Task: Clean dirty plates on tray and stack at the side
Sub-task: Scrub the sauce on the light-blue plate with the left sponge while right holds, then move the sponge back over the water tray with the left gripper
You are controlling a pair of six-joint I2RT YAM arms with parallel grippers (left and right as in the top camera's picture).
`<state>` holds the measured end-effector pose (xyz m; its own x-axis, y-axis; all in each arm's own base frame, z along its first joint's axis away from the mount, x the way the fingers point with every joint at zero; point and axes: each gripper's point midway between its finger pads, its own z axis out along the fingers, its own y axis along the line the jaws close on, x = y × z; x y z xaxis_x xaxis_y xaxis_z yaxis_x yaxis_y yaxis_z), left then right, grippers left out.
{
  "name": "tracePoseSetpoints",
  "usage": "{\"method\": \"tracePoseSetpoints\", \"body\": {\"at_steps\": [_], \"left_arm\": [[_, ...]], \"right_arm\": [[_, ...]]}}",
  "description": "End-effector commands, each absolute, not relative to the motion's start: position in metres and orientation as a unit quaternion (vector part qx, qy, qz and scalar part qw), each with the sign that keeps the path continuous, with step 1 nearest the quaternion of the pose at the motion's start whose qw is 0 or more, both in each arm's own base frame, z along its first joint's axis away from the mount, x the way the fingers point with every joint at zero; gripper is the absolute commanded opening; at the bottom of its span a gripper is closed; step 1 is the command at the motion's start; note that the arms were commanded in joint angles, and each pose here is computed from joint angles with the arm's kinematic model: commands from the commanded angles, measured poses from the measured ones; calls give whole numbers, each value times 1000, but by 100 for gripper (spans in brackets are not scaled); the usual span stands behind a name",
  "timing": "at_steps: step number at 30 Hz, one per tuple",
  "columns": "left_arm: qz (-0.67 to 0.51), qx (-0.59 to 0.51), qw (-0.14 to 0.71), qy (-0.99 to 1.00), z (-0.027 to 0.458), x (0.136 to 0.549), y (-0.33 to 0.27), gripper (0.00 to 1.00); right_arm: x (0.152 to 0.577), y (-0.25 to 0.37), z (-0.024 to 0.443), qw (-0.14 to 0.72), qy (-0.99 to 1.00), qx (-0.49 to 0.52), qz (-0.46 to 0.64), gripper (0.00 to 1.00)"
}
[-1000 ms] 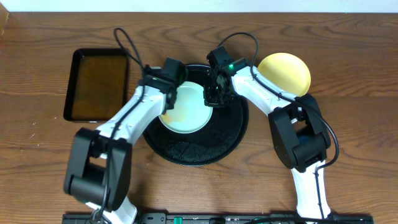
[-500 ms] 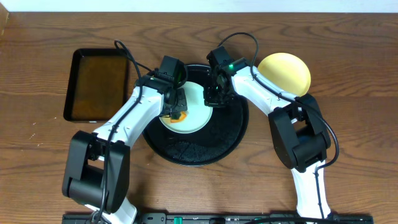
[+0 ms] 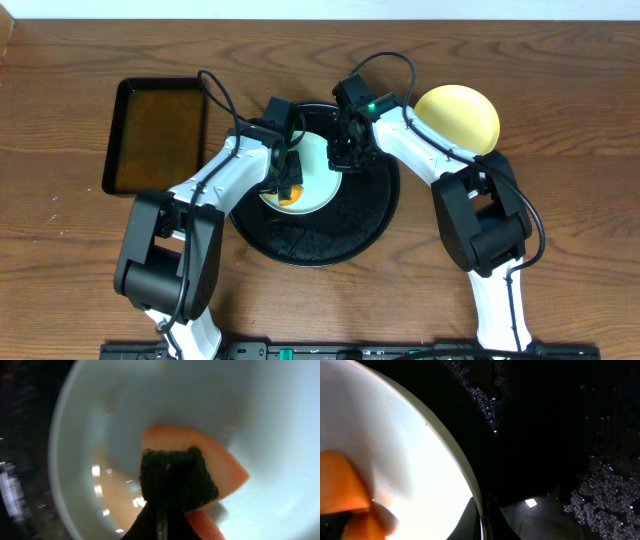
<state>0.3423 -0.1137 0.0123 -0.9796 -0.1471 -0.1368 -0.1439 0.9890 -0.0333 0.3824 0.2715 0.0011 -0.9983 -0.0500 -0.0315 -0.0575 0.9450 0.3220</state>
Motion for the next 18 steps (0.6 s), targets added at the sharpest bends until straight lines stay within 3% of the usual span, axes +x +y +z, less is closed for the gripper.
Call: {"method": "tracePoseSetpoints", "body": {"at_steps": [1, 11, 18], "left_arm": [[99, -70, 71, 990, 5, 336, -73, 7], [232, -81, 157, 957, 42, 369, -31, 8], [221, -113, 228, 941, 75, 398, -34, 7]], "right_arm": [[382, 233, -37, 8, 998, -5, 66, 1], [382, 233, -37, 8, 998, -5, 66, 1], [382, 233, -37, 8, 998, -9, 66, 1]]}}
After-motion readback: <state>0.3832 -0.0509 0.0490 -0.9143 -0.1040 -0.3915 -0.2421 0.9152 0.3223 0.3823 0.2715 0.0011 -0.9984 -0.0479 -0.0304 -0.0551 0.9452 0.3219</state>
